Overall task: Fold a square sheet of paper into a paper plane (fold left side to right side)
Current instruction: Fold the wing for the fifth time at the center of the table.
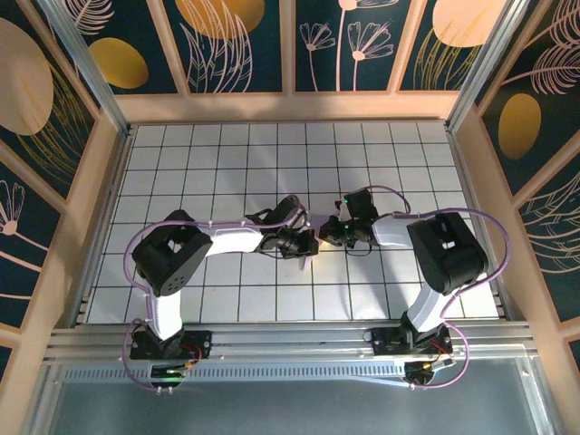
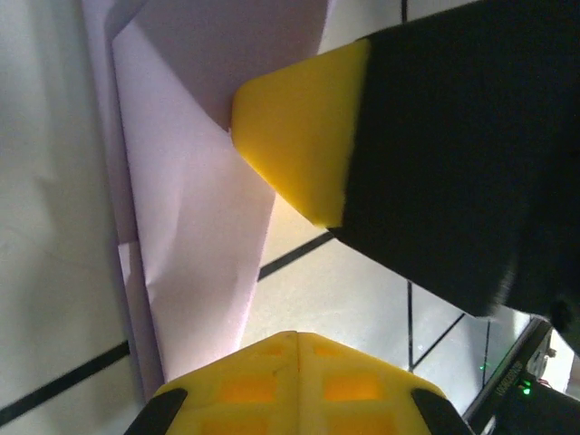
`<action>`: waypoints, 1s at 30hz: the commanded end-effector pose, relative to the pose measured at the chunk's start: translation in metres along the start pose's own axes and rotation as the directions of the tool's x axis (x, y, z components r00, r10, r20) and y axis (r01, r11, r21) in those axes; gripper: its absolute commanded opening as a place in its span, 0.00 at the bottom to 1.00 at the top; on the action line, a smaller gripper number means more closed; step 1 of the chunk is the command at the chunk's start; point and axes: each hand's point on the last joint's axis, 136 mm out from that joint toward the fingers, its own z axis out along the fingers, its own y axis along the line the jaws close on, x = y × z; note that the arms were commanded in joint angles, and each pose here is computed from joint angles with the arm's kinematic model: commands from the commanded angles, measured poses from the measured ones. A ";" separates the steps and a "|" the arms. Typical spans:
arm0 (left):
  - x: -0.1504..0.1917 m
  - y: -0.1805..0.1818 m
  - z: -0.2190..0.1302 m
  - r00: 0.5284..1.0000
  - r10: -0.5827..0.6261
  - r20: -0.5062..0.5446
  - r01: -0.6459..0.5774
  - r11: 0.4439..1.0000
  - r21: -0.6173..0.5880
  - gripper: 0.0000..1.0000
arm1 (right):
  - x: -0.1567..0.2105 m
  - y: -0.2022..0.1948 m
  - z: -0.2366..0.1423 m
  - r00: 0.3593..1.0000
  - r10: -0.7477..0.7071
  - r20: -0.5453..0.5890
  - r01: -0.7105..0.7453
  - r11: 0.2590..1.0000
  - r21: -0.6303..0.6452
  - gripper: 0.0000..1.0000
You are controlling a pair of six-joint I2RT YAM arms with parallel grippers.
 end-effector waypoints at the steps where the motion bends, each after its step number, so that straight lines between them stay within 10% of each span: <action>1: 0.003 0.007 0.008 0.999 0.003 -0.032 -0.004 1.000 -0.020 0.00 | 0.029 -0.028 0.008 0.996 0.034 -0.080 -0.026 0.995 0.100 0.00; 30: 0.072 0.055 -0.002 0.987 0.048 -0.155 -0.069 0.989 -0.134 0.00 | 0.029 -0.039 0.008 0.996 0.033 -0.088 -0.019 0.988 0.152 0.00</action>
